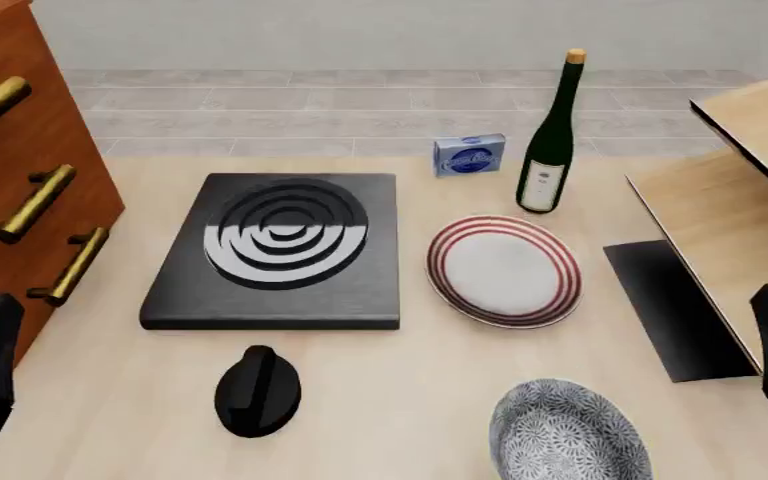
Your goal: Put the bowl on the stove.
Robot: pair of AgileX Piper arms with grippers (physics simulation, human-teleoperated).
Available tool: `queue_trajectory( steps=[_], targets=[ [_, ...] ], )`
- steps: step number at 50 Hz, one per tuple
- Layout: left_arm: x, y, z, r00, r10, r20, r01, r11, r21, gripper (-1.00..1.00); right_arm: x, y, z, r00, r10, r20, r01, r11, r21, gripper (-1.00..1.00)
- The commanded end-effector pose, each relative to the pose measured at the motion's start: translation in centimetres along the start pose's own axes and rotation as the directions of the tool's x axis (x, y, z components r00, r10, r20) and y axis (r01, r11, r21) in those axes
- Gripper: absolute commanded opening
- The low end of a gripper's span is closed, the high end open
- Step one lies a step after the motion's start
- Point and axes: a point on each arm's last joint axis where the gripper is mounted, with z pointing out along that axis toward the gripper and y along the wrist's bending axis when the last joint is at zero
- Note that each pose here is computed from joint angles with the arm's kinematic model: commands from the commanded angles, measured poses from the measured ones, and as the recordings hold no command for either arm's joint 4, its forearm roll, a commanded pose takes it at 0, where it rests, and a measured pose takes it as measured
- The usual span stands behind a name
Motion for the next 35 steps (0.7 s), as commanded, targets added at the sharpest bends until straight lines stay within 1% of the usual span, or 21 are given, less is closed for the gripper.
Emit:
queue_trajectory(
  steps=[1,3,12,17,23,25,26,27,29,30,32,33,34,35],
  targets=[
    [0.0,0.0,0.0,1.0,0.0,0.0,0.0,1.0,0.0,1.0,1.0,0.1,-0.2,0.998,-0.046,0.048,0.047,0.999,-0.027,1.0],
    [0.0,0.0,0.0,1.0,0.0,0.0,0.0,1.0,0.0,1.0,1.0,0.1,-0.1,0.998,-0.056,0.042,0.057,0.998,-0.029,1.0],
    [0.0,0.0,0.0,1.0,0.0,0.0,0.0,1.0,0.0,1.0,1.1,0.2,-0.1,0.998,-0.061,0.033,0.062,0.998,-0.034,1.0],
    [0.0,0.0,0.0,1.0,0.0,0.0,0.0,1.0,0.0,1.0,0.8,0.2,0.1,0.997,-0.078,0.025,0.079,0.996,-0.04,1.0],
    [0.0,0.0,0.0,1.0,0.0,0.0,0.0,1.0,0.0,1.0,-0.2,0.3,0.3,0.996,-0.09,0.013,0.09,0.995,-0.052,1.0],
    [0.0,0.0,0.0,1.0,0.0,0.0,0.0,1.0,0.0,1.0,-0.6,0.4,0.5,0.994,-0.105,0.0,0.105,0.992,-0.066,1.0],
    [0.0,0.0,0.0,1.0,0.0,0.0,0.0,1.0,0.0,1.0,-0.9,0.5,0.6,0.995,-0.103,-0.001,0.103,0.992,-0.069,1.0],
    [0.0,0.0,0.0,1.0,0.0,0.0,0.0,1.0,0.0,1.0,-1.5,0.6,0.8,0.995,-0.094,-0.013,0.093,0.992,-0.087,1.0],
    [0.0,0.0,0.0,1.0,0.0,0.0,0.0,1.0,0.0,1.0,-1.7,0.7,0.8,0.995,-0.101,-0.017,0.099,0.991,-0.094,1.0],
    [0.0,0.0,0.0,1.0,0.0,0.0,0.0,1.0,0.0,1.0,-1.9,0.8,1.0,0.993,-0.117,-0.031,0.113,0.988,-0.109,1.0],
    [0.0,0.0,0.0,1.0,0.0,0.0,0.0,1.0,0.0,1.0,-2.5,0.9,1.0,0.994,-0.1,-0.04,0.094,0.989,-0.114,1.0],
    [0.0,0.0,0.0,1.0,0.0,0.0,0.0,1.0,0.0,1.0,-2.7,0.9,1.2,0.992,-0.115,-0.055,0.108,0.987,-0.122,1.0],
    [0.0,0.0,0.0,1.0,0.0,0.0,0.0,1.0,0.0,1.0,-2.9,1.0,1.4,0.99,-0.12,-0.069,0.11,0.986,-0.127,1.0],
    [0.0,0.0,0.0,1.0,0.0,0.0,0.0,1.0,0.0,1.0,-3.2,1.0,1.3,0.991,-0.112,-0.072,0.103,0.986,-0.13,1.0]
  ],
)
